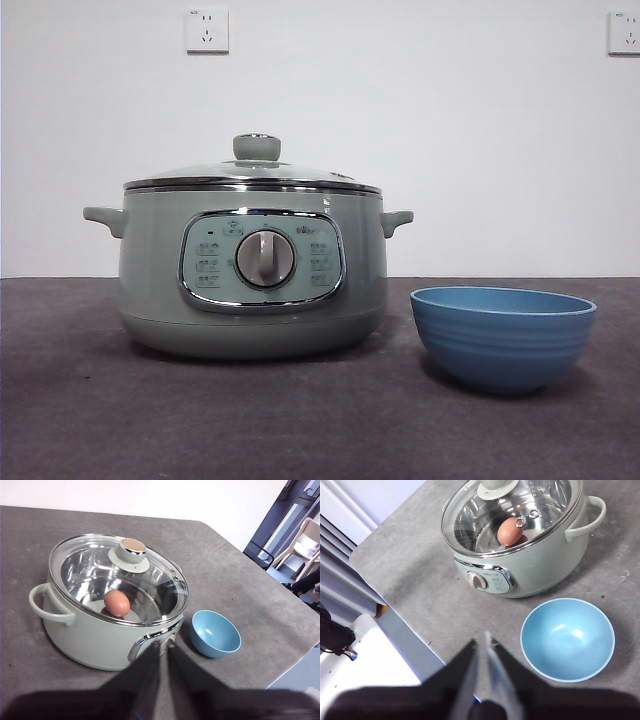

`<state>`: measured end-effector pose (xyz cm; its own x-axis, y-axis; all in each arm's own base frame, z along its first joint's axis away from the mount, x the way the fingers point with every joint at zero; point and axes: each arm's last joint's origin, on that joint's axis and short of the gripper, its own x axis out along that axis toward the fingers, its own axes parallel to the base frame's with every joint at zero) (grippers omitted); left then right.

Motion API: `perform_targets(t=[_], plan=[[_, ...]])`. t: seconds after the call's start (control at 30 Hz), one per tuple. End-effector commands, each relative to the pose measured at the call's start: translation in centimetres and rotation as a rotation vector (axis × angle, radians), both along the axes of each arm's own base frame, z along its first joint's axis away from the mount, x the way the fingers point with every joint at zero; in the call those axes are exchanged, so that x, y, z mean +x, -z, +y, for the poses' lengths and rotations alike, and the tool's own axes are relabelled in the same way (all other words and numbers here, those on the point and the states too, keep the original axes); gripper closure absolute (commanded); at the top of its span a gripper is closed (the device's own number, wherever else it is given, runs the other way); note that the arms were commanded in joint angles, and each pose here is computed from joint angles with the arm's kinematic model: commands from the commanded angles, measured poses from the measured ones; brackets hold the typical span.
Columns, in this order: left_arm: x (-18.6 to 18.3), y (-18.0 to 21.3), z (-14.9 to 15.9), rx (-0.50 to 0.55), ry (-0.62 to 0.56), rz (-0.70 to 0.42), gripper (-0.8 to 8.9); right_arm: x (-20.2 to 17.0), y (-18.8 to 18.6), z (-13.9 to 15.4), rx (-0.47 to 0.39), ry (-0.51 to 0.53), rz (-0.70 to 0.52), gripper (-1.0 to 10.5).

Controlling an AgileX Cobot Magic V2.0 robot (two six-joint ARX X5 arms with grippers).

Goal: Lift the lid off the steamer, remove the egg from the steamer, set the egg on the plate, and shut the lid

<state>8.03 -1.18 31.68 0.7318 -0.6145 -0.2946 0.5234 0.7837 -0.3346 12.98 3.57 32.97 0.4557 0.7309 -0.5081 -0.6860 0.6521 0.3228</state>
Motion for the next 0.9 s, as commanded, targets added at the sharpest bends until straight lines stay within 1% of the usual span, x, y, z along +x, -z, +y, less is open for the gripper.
perform_targets(t=[0.03,0.07,0.1,0.13,0.3,0.53,0.73,0.9], plan=[[0.0,-0.1,0.0,0.002,0.012,-0.012,3.67,0.0,-0.2,0.0,0.002,0.004,-0.014,5.2],[0.0,-0.1,0.0,0.002,0.012,-0.013,2.81,0.1,-0.2,0.0,0.002,0.006,-0.014,4.3],[0.0,-0.1,0.0,0.002,0.012,-0.014,2.65,0.1,-0.2,0.0,0.003,0.008,-0.013,3.7],[0.0,-0.1,0.0,0.002,0.013,-0.015,2.65,0.1,-0.2,0.0,0.006,0.010,-0.008,3.5],[0.4,-0.3,0.0,0.004,0.012,-0.029,2.65,0.1,-0.2,0.0,0.010,0.015,-0.002,3.5],[2.4,-0.7,-0.1,0.001,0.040,-0.057,2.65,0.1,-0.3,0.0,0.013,0.017,-0.006,3.5],[5.0,-0.7,-0.9,-0.008,0.100,-0.063,2.66,0.2,-0.3,0.0,0.014,0.017,-0.013,3.5],[7.7,-0.5,-2.3,0.019,0.107,-0.097,2.66,0.2,-0.3,0.0,0.014,0.017,-0.012,3.5]])
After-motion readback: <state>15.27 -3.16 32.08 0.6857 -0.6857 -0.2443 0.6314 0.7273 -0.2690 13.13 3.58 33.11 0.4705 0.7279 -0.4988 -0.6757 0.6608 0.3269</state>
